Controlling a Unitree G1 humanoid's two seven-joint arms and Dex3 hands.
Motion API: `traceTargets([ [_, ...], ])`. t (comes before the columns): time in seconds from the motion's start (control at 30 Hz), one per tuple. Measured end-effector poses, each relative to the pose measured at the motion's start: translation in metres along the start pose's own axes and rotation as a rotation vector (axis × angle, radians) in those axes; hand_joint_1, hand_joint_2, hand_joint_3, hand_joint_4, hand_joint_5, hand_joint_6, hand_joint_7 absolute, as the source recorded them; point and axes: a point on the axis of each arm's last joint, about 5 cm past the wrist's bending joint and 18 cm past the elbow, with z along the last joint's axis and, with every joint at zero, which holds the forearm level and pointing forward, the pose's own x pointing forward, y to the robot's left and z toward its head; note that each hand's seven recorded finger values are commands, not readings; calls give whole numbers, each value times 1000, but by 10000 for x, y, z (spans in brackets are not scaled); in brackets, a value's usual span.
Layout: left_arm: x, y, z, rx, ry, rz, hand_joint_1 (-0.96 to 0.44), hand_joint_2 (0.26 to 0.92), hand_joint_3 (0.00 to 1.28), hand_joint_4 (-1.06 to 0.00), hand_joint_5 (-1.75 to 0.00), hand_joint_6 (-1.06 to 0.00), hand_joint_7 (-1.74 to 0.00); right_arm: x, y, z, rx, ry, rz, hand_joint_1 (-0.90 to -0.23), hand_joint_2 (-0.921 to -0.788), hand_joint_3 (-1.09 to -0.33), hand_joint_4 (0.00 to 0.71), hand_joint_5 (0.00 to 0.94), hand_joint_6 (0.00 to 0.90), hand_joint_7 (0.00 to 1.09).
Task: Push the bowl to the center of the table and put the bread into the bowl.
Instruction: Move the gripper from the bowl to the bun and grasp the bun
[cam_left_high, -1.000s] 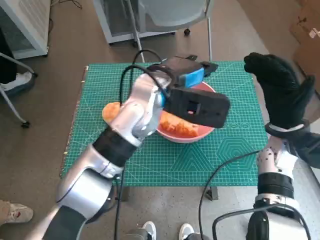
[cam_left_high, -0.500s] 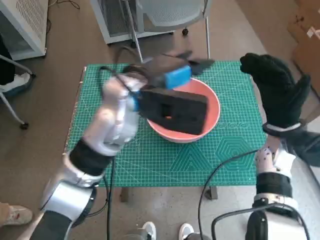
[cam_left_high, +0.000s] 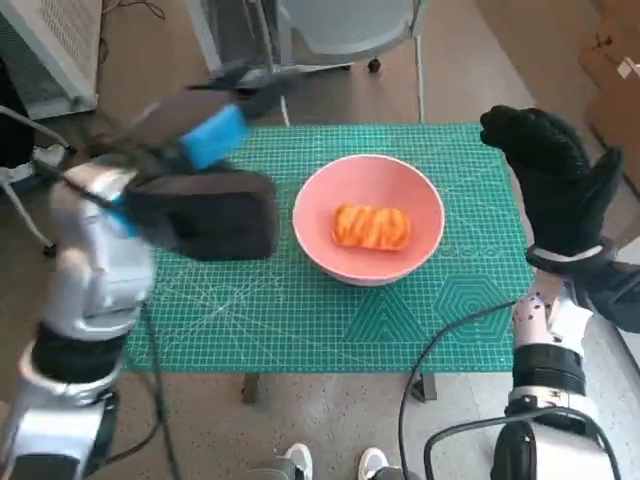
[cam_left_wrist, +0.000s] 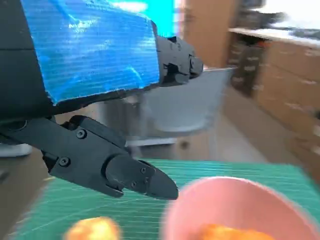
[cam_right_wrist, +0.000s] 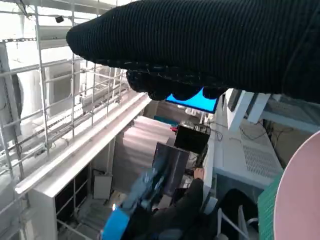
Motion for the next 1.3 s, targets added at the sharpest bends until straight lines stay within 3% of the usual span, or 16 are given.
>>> traceTargets([
  [0.3,-67,-49,-163,-24,120,-75,-402,737,0,1,1,-145,-12,17,17,-18,11,2,4,-614,-921,-524,277,0,381,1],
  [0.8,27,-240,-281,-22,189,-185,-342,709,3,1,1,-140,-5,57,49,-60,36,10,30,-614,-921,-521,278,1,383,1],
  [1.3,281,-692,-407,-40,253,-265,-330,710,4,1,1,-149,-7,51,32,-67,42,17,54,-614,-921,-525,275,0,380,0],
])
